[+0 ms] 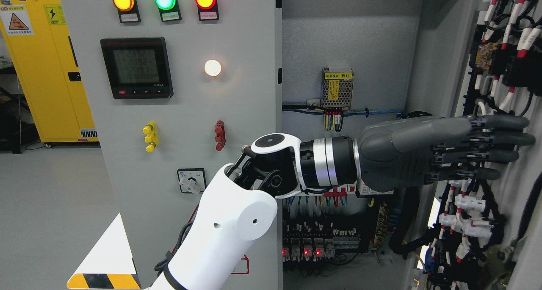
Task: Open door with both hands
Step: 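Push the push-button door away with the left hand, swinging it open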
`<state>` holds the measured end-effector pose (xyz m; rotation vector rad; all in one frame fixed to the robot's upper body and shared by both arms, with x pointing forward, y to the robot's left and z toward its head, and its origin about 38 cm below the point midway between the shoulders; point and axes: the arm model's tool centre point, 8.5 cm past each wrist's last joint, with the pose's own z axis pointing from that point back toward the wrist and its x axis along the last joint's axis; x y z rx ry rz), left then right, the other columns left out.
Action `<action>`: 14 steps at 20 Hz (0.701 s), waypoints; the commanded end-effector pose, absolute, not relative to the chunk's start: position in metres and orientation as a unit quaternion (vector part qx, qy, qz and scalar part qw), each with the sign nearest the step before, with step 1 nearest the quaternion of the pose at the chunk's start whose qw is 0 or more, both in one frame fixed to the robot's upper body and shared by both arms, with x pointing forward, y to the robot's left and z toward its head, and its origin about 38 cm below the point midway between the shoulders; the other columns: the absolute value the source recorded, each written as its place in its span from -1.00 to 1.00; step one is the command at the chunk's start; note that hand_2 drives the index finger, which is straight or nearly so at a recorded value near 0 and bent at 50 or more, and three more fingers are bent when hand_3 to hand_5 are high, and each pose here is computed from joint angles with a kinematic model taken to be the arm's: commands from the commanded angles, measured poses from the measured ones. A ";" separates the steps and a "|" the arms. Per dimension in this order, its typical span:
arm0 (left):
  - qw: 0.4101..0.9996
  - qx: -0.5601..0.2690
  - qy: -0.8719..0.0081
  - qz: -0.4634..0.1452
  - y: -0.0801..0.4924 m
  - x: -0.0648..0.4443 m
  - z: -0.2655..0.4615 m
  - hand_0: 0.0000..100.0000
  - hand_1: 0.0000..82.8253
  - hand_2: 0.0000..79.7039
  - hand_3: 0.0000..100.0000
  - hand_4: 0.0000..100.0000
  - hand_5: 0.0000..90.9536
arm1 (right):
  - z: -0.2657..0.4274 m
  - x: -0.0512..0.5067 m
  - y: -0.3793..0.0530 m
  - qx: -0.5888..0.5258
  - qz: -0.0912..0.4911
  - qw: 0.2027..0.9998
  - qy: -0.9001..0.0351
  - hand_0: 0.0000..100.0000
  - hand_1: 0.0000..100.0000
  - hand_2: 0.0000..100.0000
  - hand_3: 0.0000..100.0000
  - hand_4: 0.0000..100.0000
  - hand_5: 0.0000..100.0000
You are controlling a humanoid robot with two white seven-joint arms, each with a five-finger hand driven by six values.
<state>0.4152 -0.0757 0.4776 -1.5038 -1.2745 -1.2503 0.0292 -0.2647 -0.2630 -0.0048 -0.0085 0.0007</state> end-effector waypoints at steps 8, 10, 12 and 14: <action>0.386 -0.583 -0.470 -0.538 -0.117 0.391 0.477 -0.76 0.34 -1.00 -1.00 -1.00 -1.00 | -0.264 0.023 -0.253 0.008 -0.002 1.000 0.000 -1.00 0.00 -0.92 -1.00 -1.00 -1.00; 0.385 -0.585 -0.471 -0.537 -0.118 0.393 0.487 -0.76 0.34 -1.00 -1.00 -1.00 -1.00 | -0.264 0.023 -0.253 0.008 -0.002 1.000 0.000 -1.00 0.00 -0.92 -1.00 -1.00 -1.00; 0.383 -0.583 -0.472 -0.539 -0.121 0.392 0.492 -0.76 0.34 -1.00 -1.00 -1.00 -1.00 | -0.264 0.023 -0.253 0.008 -0.002 1.000 0.000 -1.00 0.00 -0.92 -1.00 -1.00 -1.00; 0.386 -0.577 -0.474 -0.541 -0.127 0.392 0.488 -0.76 0.34 -1.00 -1.00 -1.00 -1.00 | -0.264 0.023 -0.253 0.008 -0.002 1.000 0.000 -1.00 0.00 -0.92 -1.00 -1.00 -1.00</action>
